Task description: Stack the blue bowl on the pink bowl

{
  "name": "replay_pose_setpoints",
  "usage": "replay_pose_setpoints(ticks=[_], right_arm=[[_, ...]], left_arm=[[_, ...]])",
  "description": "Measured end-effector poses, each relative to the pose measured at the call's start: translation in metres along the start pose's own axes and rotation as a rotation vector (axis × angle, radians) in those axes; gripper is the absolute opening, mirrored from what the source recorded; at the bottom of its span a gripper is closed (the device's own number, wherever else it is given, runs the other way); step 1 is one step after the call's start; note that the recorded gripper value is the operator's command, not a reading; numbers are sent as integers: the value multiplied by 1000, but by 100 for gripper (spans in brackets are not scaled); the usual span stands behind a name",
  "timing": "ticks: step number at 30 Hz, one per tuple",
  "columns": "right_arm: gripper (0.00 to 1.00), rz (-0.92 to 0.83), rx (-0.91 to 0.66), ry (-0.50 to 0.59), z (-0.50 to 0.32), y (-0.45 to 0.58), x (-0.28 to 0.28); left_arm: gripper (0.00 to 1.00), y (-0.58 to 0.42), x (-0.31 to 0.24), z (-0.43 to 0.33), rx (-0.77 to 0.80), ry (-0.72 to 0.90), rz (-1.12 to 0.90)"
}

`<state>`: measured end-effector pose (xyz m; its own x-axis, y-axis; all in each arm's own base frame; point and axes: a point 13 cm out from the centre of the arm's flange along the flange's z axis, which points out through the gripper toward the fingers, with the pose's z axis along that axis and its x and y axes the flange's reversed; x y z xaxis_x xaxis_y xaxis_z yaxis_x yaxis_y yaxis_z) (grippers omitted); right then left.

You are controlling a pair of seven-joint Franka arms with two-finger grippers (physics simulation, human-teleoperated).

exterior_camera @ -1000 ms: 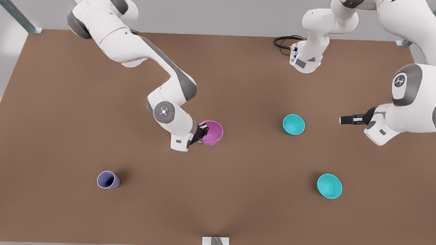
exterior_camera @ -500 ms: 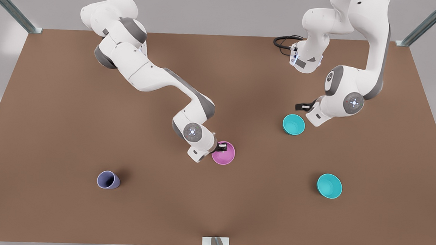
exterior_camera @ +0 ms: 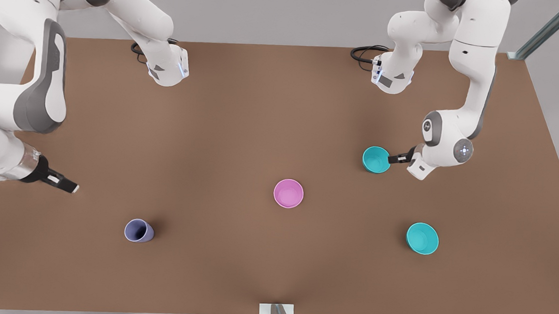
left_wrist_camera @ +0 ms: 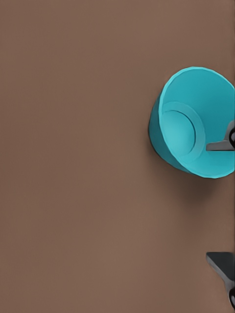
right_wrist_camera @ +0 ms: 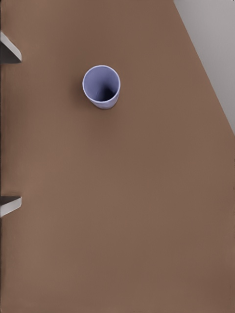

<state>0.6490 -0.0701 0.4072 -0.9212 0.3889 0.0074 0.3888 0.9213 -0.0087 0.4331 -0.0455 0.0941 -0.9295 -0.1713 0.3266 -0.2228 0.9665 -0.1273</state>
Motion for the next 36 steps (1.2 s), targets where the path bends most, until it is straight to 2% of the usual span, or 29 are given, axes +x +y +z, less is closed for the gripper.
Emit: replay_pose_setpoints(ticks=[7, 8, 9, 10, 14, 15, 16, 17, 21, 23, 25, 28, 32, 36], right_arm=[[100, -205, 9, -3, -36, 19, 25], [100, -235, 14, -6, -41, 30, 31], [100, -255, 19, -4, -44, 35, 35], [100, -270, 21, -3, -46, 37, 38], [100, -267, 67, -23, -76, 22, 46], [100, -263, 69, -27, -85, 15, 53], [100, -269, 65, -23, -89, 13, 58], [100, -277, 62, -14, -88, 12, 60], [100, -315, 53, 28, -76, 13, 65], [100, -322, 49, 43, -71, 9, 64], [100, -327, 42, 53, -67, 4, 61], [100, -348, 30, 66, -60, 7, 60], [100, -361, 19, 81, -53, 4, 57], [100, -379, 16, 83, -51, 3, 56]], left_arm=[[100, -17, 3, 26, 32, 17, 89], [88, -21, 3, 27, 37, 16, 102], [67, -24, 4, 28, 40, 16, 115], [55, -26, 4, 29, 42, 17, 126], [54, -26, 5, 38, 47, 28, 160], [37, -26, 5, 39, 48, 28, 169], [24, -26, 5, 39, 48, 27, 178], [21, -26, 4, 38, 49, 24, 187], [21, -37, -10, 18, 50, -20, 232], [21, -47, -35, -32, 60, -100, 247], [21, -84, -58, -80, 58, -169, 301], [21, -162, -96, -120, 30, -184, 394], [21, -278, -116, -122, -9, -151, 466], [21, -355, -103, -101, -50, -113, 457]])
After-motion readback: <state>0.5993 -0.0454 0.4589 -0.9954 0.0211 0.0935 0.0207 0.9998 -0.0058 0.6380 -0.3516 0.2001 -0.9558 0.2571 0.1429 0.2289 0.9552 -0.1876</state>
